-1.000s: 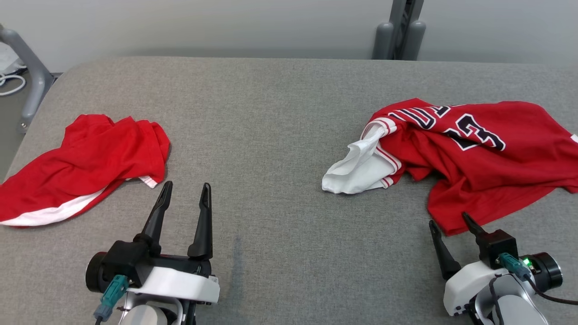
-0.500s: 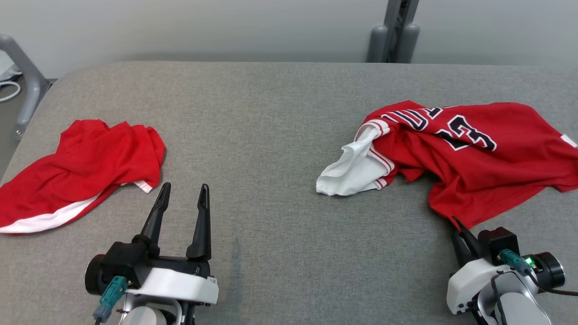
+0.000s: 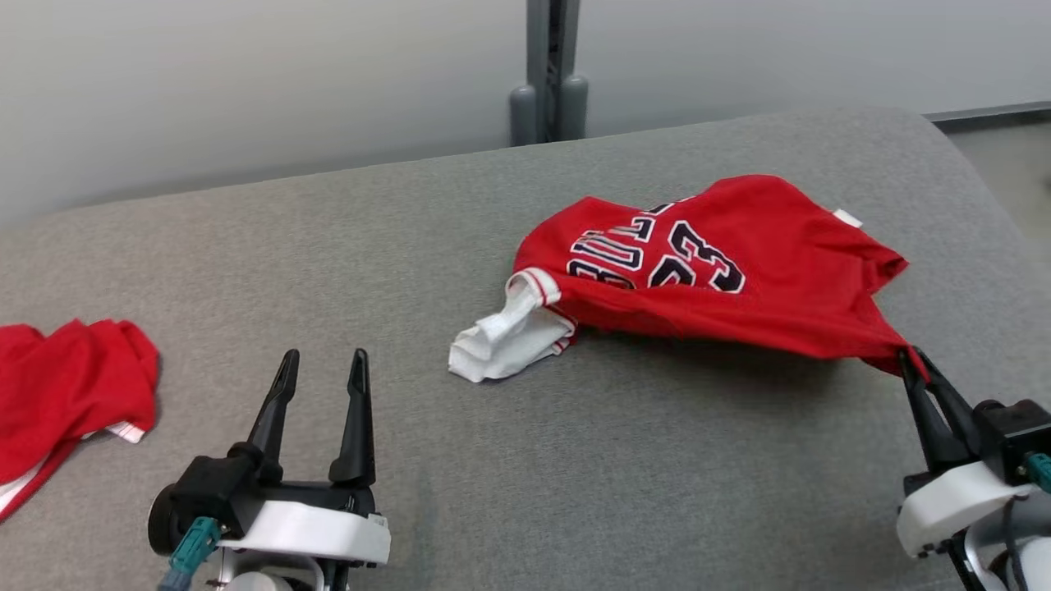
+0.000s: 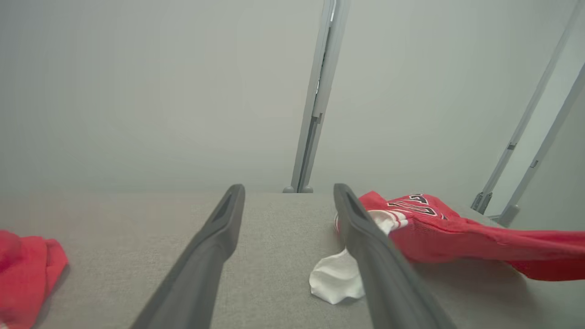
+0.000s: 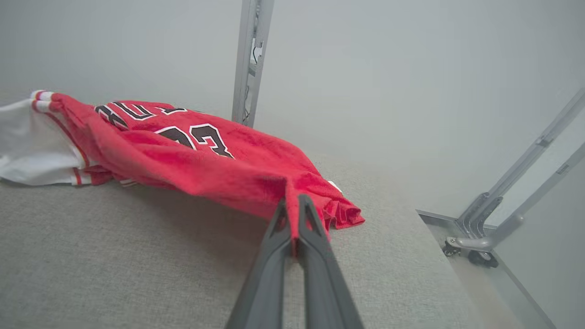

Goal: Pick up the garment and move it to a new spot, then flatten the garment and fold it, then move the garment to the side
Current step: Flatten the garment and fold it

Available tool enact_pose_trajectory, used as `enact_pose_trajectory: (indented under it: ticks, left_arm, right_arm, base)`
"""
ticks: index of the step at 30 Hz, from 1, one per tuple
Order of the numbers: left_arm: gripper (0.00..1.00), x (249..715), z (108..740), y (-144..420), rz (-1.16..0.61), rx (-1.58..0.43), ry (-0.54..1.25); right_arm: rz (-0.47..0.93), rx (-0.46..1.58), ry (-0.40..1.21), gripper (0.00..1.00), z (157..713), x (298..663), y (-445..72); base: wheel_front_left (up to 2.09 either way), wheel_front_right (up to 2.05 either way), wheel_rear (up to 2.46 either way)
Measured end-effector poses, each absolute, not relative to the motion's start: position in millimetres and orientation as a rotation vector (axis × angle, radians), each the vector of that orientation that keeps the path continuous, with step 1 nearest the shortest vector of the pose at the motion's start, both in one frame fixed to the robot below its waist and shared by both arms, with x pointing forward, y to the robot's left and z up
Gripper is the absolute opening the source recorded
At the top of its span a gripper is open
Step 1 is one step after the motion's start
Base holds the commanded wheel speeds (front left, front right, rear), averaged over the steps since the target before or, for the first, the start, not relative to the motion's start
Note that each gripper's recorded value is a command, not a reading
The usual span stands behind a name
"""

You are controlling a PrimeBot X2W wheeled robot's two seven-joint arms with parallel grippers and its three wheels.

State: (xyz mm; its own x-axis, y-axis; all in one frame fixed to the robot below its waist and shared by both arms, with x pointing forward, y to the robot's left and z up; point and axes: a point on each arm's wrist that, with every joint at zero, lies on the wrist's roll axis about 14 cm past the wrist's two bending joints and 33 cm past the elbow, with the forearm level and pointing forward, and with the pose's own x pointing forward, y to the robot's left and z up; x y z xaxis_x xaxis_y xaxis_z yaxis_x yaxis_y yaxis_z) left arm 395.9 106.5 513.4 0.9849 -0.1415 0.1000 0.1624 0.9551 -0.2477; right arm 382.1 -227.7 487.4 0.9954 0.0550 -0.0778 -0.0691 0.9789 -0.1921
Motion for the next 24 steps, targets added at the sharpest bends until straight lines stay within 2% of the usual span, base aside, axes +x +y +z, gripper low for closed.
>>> enact_pose_trajectory:
  ticks: [7,15,16,17,20,24]
  left_arm:
    - [1.00,411,517,76,-0.240,-0.281,-0.086]
    - [1.00,413,512,69,-0.260,-0.284,-0.068]
    - [1.00,413,512,69,-0.261,-0.283,-0.068]
    - [1.00,413,512,70,-0.259,-0.283,-0.070]
    - [1.00,412,515,73,-0.251,-0.279,-0.080]
    - [1.00,409,516,81,-0.232,-0.273,-0.084]
  right_arm:
    - [-0.126,-0.222,0.178,0.00,492,337,-286]
    - [-0.238,-0.193,0.401,0.00,447,291,-315]
    - [-0.247,-0.200,0.405,0.47,446,290,-318]
    - [-0.245,-0.209,0.390,1.00,448,292,-317]
    - [-0.205,-0.171,0.334,1.00,453,309,-296]
    - [-0.084,-0.153,0.158,1.00,487,348,-255]
  base:
    - [0.00,0.00,0.00]
    - [0.00,0.00,0.00]
    - [0.00,0.00,0.00]
    - [0.00,0.00,0.00]
    - [0.00,0.00,0.00]
    - [0.00,0.00,0.00]
